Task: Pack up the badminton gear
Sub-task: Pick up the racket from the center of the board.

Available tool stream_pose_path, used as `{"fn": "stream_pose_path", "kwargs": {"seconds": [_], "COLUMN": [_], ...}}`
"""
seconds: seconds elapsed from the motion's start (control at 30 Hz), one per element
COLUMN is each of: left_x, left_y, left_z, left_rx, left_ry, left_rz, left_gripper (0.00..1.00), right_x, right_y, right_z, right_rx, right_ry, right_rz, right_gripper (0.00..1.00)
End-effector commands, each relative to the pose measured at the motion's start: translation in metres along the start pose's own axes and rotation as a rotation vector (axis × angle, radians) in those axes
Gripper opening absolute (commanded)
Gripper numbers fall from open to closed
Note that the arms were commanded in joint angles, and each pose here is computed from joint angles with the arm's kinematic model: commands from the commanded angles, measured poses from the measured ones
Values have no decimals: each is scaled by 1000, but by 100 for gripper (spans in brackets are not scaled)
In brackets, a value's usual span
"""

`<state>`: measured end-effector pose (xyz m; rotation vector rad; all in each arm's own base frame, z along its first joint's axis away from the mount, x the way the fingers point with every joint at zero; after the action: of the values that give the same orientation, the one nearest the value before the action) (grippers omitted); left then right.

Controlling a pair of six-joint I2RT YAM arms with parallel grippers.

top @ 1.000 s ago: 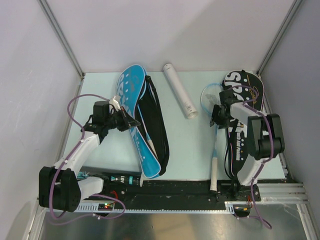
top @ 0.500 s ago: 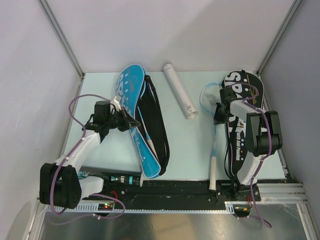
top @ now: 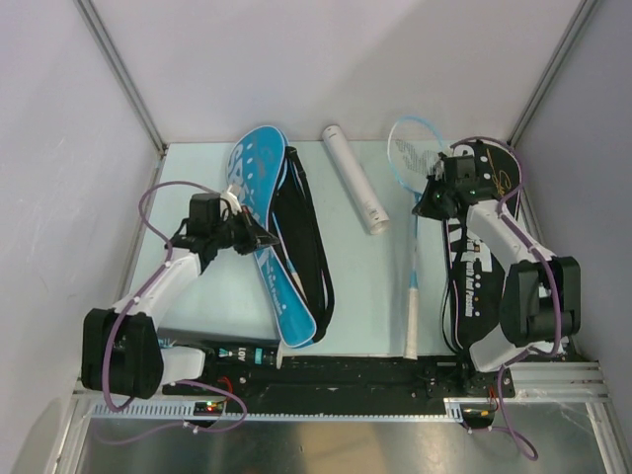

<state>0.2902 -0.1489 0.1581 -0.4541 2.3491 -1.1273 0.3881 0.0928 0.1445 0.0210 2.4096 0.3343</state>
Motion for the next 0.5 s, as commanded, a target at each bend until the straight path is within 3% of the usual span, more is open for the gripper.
{"fn": "stream_pose_path", "kwargs": {"seconds": [0.0, 0.23, 0.47], "left_x": [-20, -22, -19], "left_y": [-20, -22, -23], "left_z": [-2, 1, 3], "left_rx": [50, 60, 67], "left_ry": [-51, -34, -18], "left_rz": [53, 56, 68], "left_gripper": [0, 0, 0], "right_x": [-38, -5, 41], "right_y": [34, 100, 155], "right_z": [-35, -57, -37], "right_rx": [-109, -189, -159], "right_ry": [-140, -116, -55], "right_rz": [-43, -193, -300], "right_gripper": [0, 0, 0]}}
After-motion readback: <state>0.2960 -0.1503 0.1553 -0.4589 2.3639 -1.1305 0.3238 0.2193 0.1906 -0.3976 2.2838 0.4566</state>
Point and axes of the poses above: each gripper's point midway between its finger pads, its own z axis out along the fingers, its own y axis along the line the jaws close on, x = y × z, the point moved 2 cm from there along -z, back along the fingers, and after that the axes turned 10 degrees about -z, right-handed, at the moved point
